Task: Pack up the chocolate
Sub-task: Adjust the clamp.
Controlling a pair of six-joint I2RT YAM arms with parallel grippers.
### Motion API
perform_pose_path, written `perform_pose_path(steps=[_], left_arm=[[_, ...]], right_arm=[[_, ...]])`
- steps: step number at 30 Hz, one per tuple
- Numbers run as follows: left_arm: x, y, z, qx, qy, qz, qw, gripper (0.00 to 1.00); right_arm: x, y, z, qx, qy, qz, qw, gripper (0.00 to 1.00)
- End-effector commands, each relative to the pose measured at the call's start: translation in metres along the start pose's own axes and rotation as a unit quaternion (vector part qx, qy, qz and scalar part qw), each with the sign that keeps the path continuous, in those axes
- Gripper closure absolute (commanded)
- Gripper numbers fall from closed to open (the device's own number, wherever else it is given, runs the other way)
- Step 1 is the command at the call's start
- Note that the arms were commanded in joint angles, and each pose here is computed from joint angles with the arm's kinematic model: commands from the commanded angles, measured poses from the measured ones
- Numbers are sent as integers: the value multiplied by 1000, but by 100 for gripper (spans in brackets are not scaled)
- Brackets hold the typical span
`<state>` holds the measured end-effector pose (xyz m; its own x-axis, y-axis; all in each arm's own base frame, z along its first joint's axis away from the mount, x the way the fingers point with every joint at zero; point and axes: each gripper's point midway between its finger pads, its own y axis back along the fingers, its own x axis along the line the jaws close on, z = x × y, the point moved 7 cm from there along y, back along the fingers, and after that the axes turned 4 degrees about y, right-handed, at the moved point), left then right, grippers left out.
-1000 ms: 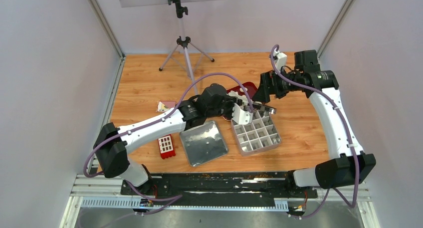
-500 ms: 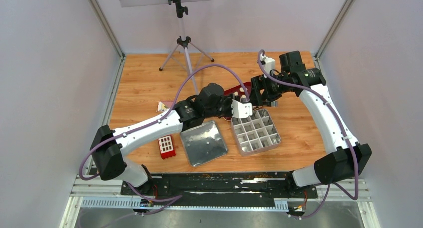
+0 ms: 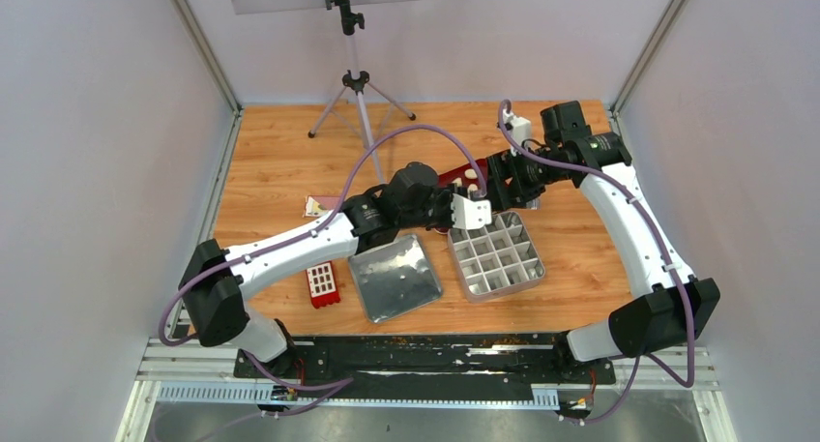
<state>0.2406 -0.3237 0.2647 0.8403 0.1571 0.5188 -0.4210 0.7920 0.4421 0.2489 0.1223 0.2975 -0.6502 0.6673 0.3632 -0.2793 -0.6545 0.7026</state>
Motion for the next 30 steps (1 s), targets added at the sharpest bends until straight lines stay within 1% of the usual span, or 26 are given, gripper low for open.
perform_pose_path(steps=[1, 3, 7, 8, 14, 17, 18, 19, 22, 23, 25, 27, 28, 29, 30], left_arm=[[18, -1, 20, -36, -3, 35, 999, 72], [20, -2, 19, -34, -7, 40, 999, 72], [22, -4, 18, -35, -10, 44, 998, 72], [22, -5, 18, -36, -9, 45, 998, 72], [22, -8, 18, -39, -5, 44, 998, 72], [21, -9, 15, -36, -3, 43, 998, 70], [21, -9, 14, -34, 0, 43, 998, 68], [21, -9, 13, -31, 2, 46, 998, 65], [25, -8, 3, -14, 23, 77, 997, 41], [27, -6, 0, -8, 27, 88, 996, 36], [34, 5, -11, 12, 40, 116, 992, 30], [38, 27, -23, 20, 51, 127, 990, 26], [36, 38, -32, 26, 55, 122, 991, 21], [29, 51, -45, 37, 56, 113, 991, 19], [26, 64, -54, 43, 52, 115, 991, 18]], right_arm=[[5, 5, -4, 7, 15, 12, 1000, 23], [3, 4, -6, 15, 14, 8, 1000, 31], [2, 2, -7, 23, 12, 12, 1000, 34], [2, 1, -7, 24, 11, 16, 1000, 36], [1, -2, -5, 22, 8, 19, 1000, 51], [0, -2, -3, 14, 9, 12, 1000, 61], [-1, -2, -2, 11, 9, 10, 1000, 62], [-1, -2, -1, 9, 10, 9, 1000, 64], [-4, -3, 1, 5, 15, -2, 1000, 65], [-6, -3, 2, 4, 19, -9, 1000, 66], [-13, -2, 3, 5, 30, -29, 999, 68], [-23, 0, 6, 5, 40, -53, 998, 70], [-29, 1, 8, 4, 43, -65, 997, 70], [-35, 1, 10, 3, 47, -74, 996, 69], [-41, 1, 12, 6, 52, -84, 995, 66]])
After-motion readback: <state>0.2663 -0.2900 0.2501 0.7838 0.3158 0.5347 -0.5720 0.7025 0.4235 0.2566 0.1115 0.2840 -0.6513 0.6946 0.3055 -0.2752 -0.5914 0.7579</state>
